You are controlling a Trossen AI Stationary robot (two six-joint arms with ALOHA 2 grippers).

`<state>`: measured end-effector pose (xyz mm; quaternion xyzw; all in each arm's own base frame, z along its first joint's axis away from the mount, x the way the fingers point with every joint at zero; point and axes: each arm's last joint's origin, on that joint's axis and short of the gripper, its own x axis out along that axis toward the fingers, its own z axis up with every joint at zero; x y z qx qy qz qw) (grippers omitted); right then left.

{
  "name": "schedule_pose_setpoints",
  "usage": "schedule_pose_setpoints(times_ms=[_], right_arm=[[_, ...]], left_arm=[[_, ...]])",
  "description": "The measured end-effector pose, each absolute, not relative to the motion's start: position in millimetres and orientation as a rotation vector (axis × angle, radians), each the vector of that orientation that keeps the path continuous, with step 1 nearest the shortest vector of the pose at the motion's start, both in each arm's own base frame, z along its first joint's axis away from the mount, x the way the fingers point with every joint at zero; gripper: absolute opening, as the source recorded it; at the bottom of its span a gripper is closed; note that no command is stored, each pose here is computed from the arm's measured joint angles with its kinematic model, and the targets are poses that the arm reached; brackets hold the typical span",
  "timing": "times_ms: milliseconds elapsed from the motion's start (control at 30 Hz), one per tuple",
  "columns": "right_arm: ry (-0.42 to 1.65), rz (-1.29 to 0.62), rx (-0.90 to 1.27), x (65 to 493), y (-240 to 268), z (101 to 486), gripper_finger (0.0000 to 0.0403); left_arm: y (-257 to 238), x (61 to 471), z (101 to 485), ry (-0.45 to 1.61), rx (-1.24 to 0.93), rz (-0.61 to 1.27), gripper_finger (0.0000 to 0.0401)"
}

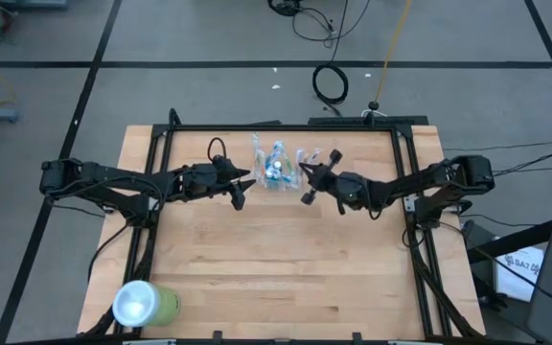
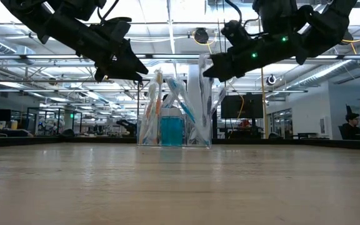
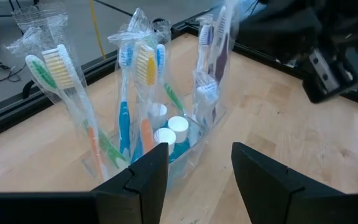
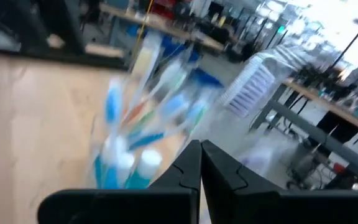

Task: Pick & Place toothbrushing station
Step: Put the purple toothbrush into the transparent organizer, then return to Home Position

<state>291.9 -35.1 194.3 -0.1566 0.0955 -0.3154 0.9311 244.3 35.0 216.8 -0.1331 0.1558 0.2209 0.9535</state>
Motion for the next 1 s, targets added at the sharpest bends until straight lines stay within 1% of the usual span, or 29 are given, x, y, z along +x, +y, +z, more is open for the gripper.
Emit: schedule_pose_setpoints(times_ms=[167,333,633,800,1000], right_arm=[[0.333,-0.6,-0.269,289.8,-25.2,177.8,0.0],[0.435,-0.567,-0.262,286.6,-17.1,167.0,0.0],[0.454,-0.578,-0.263,285.6,-20.4,165.4,0.0],[0.417,-0.605,-0.241,282.4,-15.6,175.1,0.0015],[0.455,-0.492,-0.271,259.4,7.7,200.3,0.0032]], left_arm=[[35.0,244.3,216.7,0.317,-0.27,0.448,0.0184],[35.0,244.2,216.8,0.318,-0.268,0.447,0.0184],[34.9,244.3,216.8,0.317,-0.269,0.446,0.0184],[34.8,243.6,216.7,0.334,-0.223,0.438,0.0184],[30.9,215.2,234.8,0.381,-0.157,0.411,0.0184]])
